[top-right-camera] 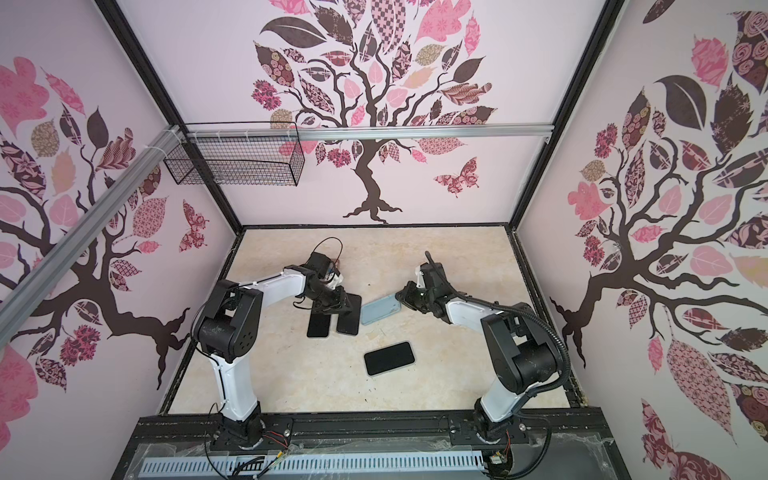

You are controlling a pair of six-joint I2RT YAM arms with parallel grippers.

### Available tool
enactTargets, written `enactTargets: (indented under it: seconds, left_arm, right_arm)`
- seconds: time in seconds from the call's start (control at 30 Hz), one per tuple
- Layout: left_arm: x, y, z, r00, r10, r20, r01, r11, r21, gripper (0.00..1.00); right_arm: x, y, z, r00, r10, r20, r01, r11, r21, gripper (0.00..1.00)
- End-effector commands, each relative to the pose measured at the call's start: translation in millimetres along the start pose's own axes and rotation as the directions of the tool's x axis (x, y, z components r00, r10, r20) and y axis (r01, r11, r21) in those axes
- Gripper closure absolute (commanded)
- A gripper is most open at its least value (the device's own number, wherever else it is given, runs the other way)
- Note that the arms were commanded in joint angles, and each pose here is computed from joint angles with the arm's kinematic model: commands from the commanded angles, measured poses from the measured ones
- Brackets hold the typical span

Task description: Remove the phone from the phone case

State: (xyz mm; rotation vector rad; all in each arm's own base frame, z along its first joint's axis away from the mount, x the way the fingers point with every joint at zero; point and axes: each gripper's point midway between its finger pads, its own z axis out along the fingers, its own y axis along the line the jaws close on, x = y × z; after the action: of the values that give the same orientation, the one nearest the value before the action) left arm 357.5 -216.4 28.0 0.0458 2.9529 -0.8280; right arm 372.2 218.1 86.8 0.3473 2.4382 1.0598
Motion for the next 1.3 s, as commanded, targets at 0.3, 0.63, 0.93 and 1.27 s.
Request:
enactTargets:
  seconds: [0.3, 0.63, 0.93, 1.27]
  left_arm:
    - [-3, 2, -12, 0.999, 0.017, 0.03, -0.016, 0.999, -0.034, 0.6]
    - [-12, -3, -46, 0.992, 0.063, 0.111, -0.052, 0.994, -0.1, 0.59]
    - [-8, -79, -124, 0.86, 0.403, 0.313, -0.379, 0.915, -0.138, 0.59]
    - [43, -151, -141, 0.613, 0.657, 0.438, -0.706, 0.705, -0.07, 0.45]
  right_arm:
    - [-9, -7, -8, 0.999, -0.016, 0.039, 0.014, 0.999, 0.043, 1.0]
    - [-22, 1, -26, 0.993, -0.078, 0.085, 0.071, 0.994, 0.077, 1.0]
    - [-19, 73, -82, 0.968, -0.23, 0.097, 0.24, 0.965, -0.108, 1.0]
    - [27, 116, -113, 0.958, -0.262, -0.12, 0.212, 0.923, -0.321, 1.0]
